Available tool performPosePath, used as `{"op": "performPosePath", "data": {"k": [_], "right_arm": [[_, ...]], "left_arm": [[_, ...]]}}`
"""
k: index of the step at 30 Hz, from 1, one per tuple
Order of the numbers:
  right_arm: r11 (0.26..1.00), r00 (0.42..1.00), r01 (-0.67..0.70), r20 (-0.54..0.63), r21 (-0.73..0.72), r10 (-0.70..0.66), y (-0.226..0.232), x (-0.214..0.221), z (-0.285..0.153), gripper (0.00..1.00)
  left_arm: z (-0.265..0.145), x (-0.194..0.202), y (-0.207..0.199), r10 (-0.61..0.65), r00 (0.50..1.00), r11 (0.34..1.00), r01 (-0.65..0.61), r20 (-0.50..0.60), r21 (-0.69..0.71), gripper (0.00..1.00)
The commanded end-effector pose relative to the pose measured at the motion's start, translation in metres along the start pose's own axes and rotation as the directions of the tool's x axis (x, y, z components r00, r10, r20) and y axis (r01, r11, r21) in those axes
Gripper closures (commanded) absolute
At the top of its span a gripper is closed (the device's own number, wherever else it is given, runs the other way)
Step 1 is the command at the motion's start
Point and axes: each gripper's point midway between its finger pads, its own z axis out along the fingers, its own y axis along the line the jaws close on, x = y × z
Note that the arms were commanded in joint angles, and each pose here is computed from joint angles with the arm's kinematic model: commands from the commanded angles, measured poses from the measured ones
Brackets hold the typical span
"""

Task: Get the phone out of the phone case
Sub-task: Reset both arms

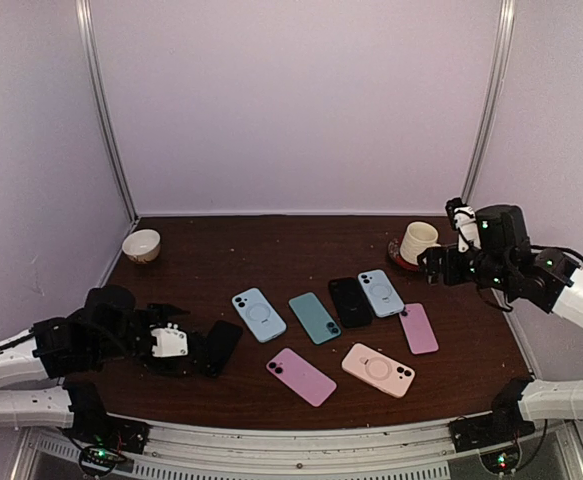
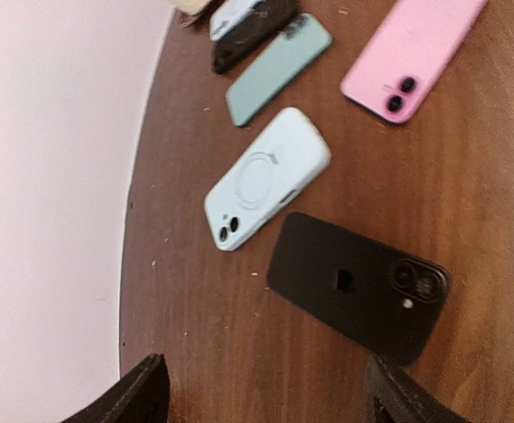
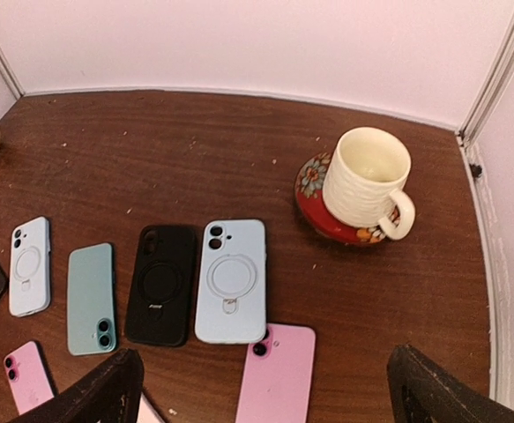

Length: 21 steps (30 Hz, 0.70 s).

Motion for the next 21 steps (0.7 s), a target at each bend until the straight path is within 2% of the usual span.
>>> {"op": "performPosePath", "data": {"k": [1, 5, 9, 12, 16, 17, 21], "right_arm": [[0.993, 0.990, 0.029, 0.133, 0.110, -0.044, -0.025, -0.027, 0.000, 0.00], [0.985, 0.978, 0.033, 0.197, 0.167, -0.066, -0.042, -0.033, 0.001, 0.00], [0.971, 0.954, 0.015, 0.289, 0.238, -0.085, -0.062, -0.036, 0.002, 0.00], [0.949, 0.934, 0.040, 0.325, 0.313, -0.147, -0.076, -0.032, 0.001, 0.00], [0.932, 0.915, 0.047, 0.359, 0.360, -0.185, -0.088, -0.025, 0.002, 0.00], [0.928, 0.911, 0.043, 0.367, 0.369, -0.188, -0.092, -0.023, 0.003, 0.00], [0.916, 0.898, 0.042, 0.387, 0.400, -0.210, -0.103, -0.009, 0.011, 0.00]], "left_arm": [[-0.007, -0.012, 0.055, -0.264, 0.955, 0.939, 0.287, 0.139, -0.188, 0.20], [-0.014, 0.004, 0.096, -0.421, 0.879, 0.812, 0.475, 0.224, -0.339, 0.14], [-0.017, 0.037, 0.123, -0.484, 0.846, 0.709, 0.529, 0.223, -0.466, 0.11], [-0.025, 0.075, 0.144, -0.585, 0.764, 0.565, 0.625, 0.273, -0.539, 0.09], [-0.045, 0.126, 0.169, -0.651, 0.673, 0.365, 0.683, 0.351, -0.633, 0.09], [-0.046, 0.135, 0.172, -0.661, 0.654, 0.333, 0.696, 0.369, -0.637, 0.09], [-0.039, 0.161, 0.179, -0.670, 0.624, 0.272, 0.710, 0.402, -0.649, 0.08]]}}
